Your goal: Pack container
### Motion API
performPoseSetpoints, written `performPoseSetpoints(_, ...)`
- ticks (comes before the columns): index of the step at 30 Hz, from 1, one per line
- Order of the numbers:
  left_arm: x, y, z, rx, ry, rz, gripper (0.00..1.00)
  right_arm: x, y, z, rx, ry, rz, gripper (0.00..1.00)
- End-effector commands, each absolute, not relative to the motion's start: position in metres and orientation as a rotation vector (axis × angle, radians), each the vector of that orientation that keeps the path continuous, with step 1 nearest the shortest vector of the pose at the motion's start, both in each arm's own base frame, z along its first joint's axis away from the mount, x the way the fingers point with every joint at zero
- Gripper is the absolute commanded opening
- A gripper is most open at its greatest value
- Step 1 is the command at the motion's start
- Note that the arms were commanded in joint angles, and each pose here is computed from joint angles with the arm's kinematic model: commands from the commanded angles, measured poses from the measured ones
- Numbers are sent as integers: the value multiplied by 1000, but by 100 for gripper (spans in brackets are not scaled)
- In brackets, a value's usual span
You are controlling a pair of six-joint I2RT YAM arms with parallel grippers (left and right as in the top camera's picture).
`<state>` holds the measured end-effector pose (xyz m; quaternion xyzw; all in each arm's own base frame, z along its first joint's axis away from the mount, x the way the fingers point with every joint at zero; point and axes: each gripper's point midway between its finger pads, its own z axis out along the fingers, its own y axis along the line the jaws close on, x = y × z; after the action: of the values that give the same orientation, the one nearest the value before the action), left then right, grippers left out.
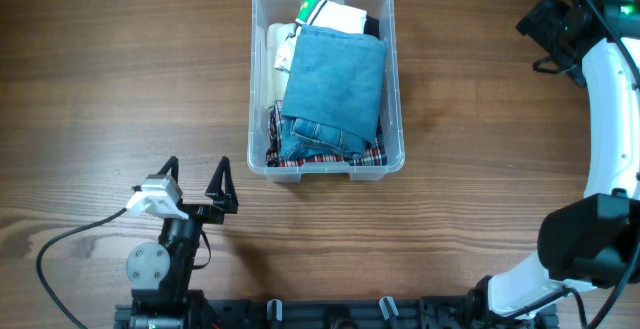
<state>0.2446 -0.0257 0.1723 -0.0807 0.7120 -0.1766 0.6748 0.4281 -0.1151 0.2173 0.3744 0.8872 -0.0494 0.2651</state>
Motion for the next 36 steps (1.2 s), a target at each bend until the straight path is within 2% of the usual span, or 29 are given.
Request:
performPoseSetpoints(1,245,-26,165,-177,1618,-395,100,428,-114,215,1028,2397,-127,100)
performPoseSetpoints(36,246,-8,158,-244,1631,-292,100,428,-114,215,1028,2397,-127,100)
